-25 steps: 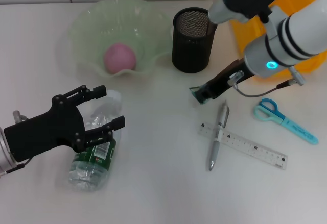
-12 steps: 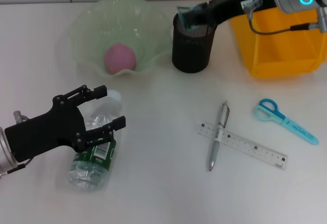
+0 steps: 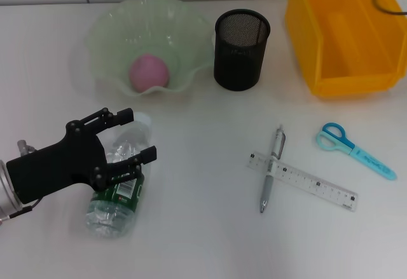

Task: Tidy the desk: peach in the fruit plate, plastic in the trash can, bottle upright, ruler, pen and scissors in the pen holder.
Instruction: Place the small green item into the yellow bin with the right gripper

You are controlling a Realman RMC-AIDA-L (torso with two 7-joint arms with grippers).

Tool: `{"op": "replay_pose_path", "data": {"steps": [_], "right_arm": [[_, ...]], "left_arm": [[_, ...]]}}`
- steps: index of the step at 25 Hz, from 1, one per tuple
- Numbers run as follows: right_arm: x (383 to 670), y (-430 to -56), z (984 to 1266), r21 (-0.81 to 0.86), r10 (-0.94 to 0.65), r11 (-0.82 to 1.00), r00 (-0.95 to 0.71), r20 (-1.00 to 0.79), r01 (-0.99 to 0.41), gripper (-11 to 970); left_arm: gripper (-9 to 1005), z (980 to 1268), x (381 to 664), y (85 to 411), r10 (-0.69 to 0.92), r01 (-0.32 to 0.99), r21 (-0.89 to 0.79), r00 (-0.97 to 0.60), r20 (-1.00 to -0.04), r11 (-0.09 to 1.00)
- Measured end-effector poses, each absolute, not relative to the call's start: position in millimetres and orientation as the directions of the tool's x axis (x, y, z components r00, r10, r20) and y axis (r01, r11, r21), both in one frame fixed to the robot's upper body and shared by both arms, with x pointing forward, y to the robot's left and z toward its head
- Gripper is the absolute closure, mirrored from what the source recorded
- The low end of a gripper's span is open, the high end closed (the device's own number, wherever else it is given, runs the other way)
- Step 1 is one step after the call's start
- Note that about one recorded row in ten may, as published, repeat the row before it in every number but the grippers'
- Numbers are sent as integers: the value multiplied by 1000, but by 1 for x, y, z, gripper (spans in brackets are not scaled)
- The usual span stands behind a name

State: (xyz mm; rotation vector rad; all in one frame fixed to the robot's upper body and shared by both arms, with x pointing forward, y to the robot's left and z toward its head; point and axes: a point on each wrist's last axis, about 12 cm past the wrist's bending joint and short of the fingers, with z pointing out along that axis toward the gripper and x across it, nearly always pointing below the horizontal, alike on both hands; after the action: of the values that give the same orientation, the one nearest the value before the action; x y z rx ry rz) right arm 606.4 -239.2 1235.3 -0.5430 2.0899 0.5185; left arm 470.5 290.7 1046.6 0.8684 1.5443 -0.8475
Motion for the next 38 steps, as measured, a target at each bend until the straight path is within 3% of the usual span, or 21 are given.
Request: {"op": "replay_pose_path", "data": {"steps": [2, 9, 17, 23, 32, 38], "right_arm": [[604, -272, 1235, 156, -126, 869, -514, -848, -470, 661], [604, -314, 1221, 166, -54, 919, -530, -846, -359, 667], [620, -313, 1194, 164, -79, 915, -565, -821, -367, 670], [623, -310, 1192, 142, -109, 917, -578, -808, -372, 671], [624, -308, 1195, 142, -119, 912, -580, -806, -385, 257], [623, -304, 1200, 140, -141, 900, -581, -802, -412, 198]], "left_arm": [[179, 1046, 470, 290, 82, 879, -62, -114, -990, 473], [180, 1046, 471, 290, 82, 878, -63, -115, -990, 474], [180, 1047, 472, 289, 81, 881, -60, -110, -991, 469], [181, 1048, 473, 288, 79, 883, -59, -108, -991, 465], [181, 1048, 473, 289, 81, 883, -58, -108, -991, 465], [182, 1048, 473, 289, 80, 884, -59, -108, -991, 464]]}}
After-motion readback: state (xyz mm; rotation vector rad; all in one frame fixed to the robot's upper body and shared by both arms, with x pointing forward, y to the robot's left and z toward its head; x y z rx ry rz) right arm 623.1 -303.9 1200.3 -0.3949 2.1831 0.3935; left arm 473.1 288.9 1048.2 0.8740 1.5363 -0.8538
